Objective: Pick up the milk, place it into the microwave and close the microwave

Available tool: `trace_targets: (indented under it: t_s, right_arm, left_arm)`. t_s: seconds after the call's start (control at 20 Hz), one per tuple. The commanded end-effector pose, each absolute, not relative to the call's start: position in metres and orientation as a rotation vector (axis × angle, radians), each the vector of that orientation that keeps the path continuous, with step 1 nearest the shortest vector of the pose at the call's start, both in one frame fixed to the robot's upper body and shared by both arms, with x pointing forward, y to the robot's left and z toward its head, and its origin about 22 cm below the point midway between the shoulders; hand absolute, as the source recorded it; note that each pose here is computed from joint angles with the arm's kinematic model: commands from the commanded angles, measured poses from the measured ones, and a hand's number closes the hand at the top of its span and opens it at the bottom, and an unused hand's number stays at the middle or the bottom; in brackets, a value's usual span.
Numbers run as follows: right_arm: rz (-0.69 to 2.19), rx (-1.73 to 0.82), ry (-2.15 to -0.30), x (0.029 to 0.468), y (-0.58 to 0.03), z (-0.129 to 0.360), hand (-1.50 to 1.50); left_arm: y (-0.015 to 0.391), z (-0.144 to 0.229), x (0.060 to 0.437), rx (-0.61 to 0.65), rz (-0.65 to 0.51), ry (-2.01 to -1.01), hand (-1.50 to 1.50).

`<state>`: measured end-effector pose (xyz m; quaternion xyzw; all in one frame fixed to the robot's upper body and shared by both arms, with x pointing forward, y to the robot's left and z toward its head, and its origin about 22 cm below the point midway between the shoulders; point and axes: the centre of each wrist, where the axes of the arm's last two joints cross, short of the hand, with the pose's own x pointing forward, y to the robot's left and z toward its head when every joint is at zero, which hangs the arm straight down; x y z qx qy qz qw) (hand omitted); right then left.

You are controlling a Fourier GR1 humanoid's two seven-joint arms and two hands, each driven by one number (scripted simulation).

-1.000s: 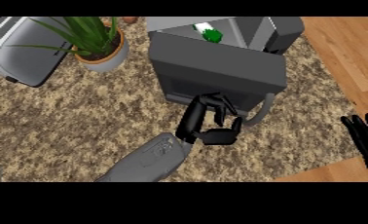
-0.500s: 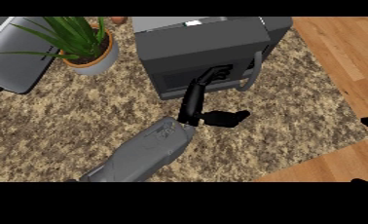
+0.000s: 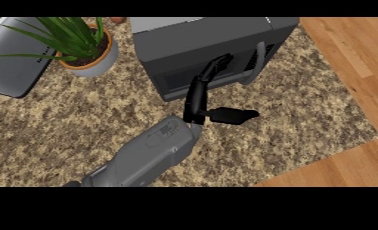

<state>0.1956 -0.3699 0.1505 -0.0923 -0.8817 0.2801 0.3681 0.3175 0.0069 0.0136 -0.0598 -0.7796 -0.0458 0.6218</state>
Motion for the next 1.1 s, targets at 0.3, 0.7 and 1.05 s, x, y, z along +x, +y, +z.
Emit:
trace_targets:
  t_s: [0.3,0.7,1.05]
  right_arm:
    - [0.735,-0.29,-2.296,0.209,-0.37,0.166,1.5]
    - [0.452,0.06,-2.308,0.224,-0.352,0.125,1.5]
    - [0.411,0.179,-2.227,0.232,-0.357,0.117,-1.5]
  left_arm:
    - [0.009,0.023,0.334,-0.093,-0.017,-1.81,-1.5]
    - [0.007,0.022,0.332,-0.119,-0.025,-1.827,-1.5]
    - [0.007,0.027,0.34,-0.099,-0.008,-1.837,-1.5]
